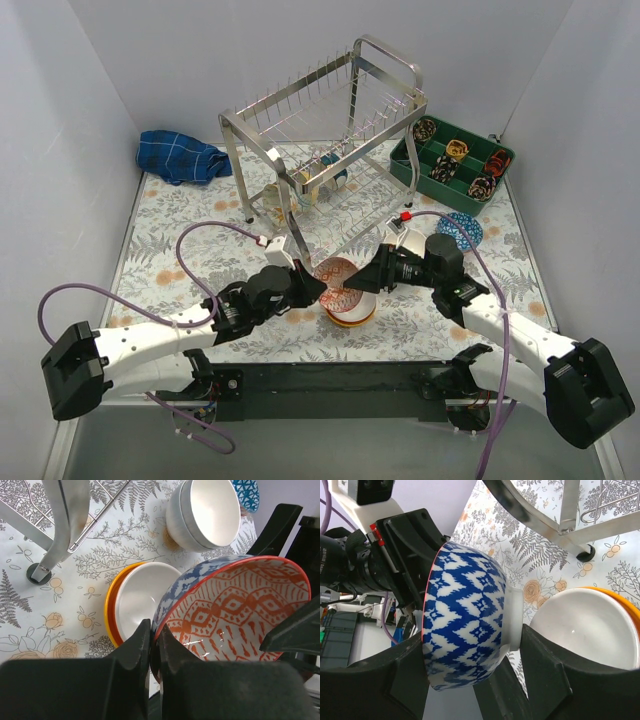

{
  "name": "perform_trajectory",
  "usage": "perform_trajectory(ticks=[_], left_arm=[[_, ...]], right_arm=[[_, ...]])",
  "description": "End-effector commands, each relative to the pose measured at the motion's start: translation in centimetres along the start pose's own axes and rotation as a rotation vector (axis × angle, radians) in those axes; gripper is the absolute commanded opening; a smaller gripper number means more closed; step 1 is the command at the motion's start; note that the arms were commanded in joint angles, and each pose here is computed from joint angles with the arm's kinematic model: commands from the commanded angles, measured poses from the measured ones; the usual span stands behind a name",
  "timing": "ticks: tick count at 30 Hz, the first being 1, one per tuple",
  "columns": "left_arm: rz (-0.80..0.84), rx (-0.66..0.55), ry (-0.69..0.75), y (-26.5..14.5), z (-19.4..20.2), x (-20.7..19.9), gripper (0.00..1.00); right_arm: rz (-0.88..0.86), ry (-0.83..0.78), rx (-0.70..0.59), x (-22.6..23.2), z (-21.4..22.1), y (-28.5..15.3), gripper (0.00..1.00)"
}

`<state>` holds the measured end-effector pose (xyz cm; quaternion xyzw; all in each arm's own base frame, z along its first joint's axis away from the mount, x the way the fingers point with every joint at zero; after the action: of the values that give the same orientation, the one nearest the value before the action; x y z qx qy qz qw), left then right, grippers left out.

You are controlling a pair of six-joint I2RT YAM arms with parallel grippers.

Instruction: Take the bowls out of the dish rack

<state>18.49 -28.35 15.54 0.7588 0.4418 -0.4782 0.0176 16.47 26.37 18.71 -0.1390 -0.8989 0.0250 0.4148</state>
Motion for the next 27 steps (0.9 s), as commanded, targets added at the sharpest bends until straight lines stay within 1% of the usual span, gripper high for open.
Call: perform_trajectory(ticks=[1,3,4,5,7,8,9,10,11,12,13,15,17,24,27], left_arm=[[0.015,-0.078,0.011,0.0,-1.9,-1.9,0.00],[-0.012,-0.072,0.038,-0.1,-1.6,-1.5,0.00],[-0.024,-0.072,0.044,0.0,-1.6,-1.3,0.00],[-0.035,-0.075,0.053,0.1,-1.6,-1.3,0.00],[-0.053,-0.069,0.083,0.0,-1.4,-1.1,0.00],[-0.069,-0.075,0.096,0.2,-1.4,-1.1,0.00],[-0.086,-0.065,0.114,0.1,-1.1,-0.9,0.00],[-0.099,-0.067,0.131,0.1,-1.1,-0.9,0.00],[-0.111,-0.067,0.142,0.4,-1.1,-1.0,0.00],[-0.132,-0.068,0.163,0.3,-0.9,-0.8,0.00],[-0.141,-0.065,0.182,0.4,-0.7,-0.8,0.00],[-0.160,-0.065,0.213,0.6,-0.5,-1.2,0.00],[-0.176,-0.063,0.245,0.7,-0.4,-1.4,0.00],[-0.223,-0.060,0.343,1.7,0.2,-2.7,0.00],[-0.239,-0.059,0.369,2.1,0.3,-3.1,0.00]], right_arm=[[-0.056,-0.051,-0.017,1.0,-0.2,-0.1,0.01],[-0.028,-0.041,-0.008,0.4,0.2,-0.2,0.02],[-0.014,-0.040,0.001,0.2,0.5,-0.2,0.05],[-0.002,-0.075,-0.005,0.1,0.2,-0.3,0.13],[0.075,-0.077,0.013,-0.9,0.4,-0.6,0.21],[0.090,-0.159,0.000,-0.6,-0.7,-0.8,0.29],[0.179,-0.142,0.031,-1.8,-0.2,-1.2,0.34],[0.218,-0.167,0.032,-2.1,-0.6,-1.5,0.37],[0.251,-0.210,0.021,-1.7,-1.8,-2.0,0.43],[0.320,-0.262,0.014,-2.5,-2.5,-2.4,0.46],[0.369,-0.258,0.046,-3.1,-2.0,-3.0,0.47],[0.423,-0.315,0.023,-2.9,-3.4,-3.7,0.52],[0.448,-0.321,0.038,-2.8,-3.3,-4.1,0.59],[0.550,-0.393,0.079,-2.5,-3.0,-4.0,0.60],[0.615,-0.421,0.109,-2.7,-2.7,-4.2,0.59]])
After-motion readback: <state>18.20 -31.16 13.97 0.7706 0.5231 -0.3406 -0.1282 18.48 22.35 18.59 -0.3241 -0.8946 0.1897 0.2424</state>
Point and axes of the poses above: each gripper's point midway between its finger pads, its own y axis out along the fingers, its own x axis along the line the jaws close on, z = x × y, the point moved 1 cm from there along -y, back along the fingers, and after that the axes turned 8 degrees about -y, right-handed, at the moved point
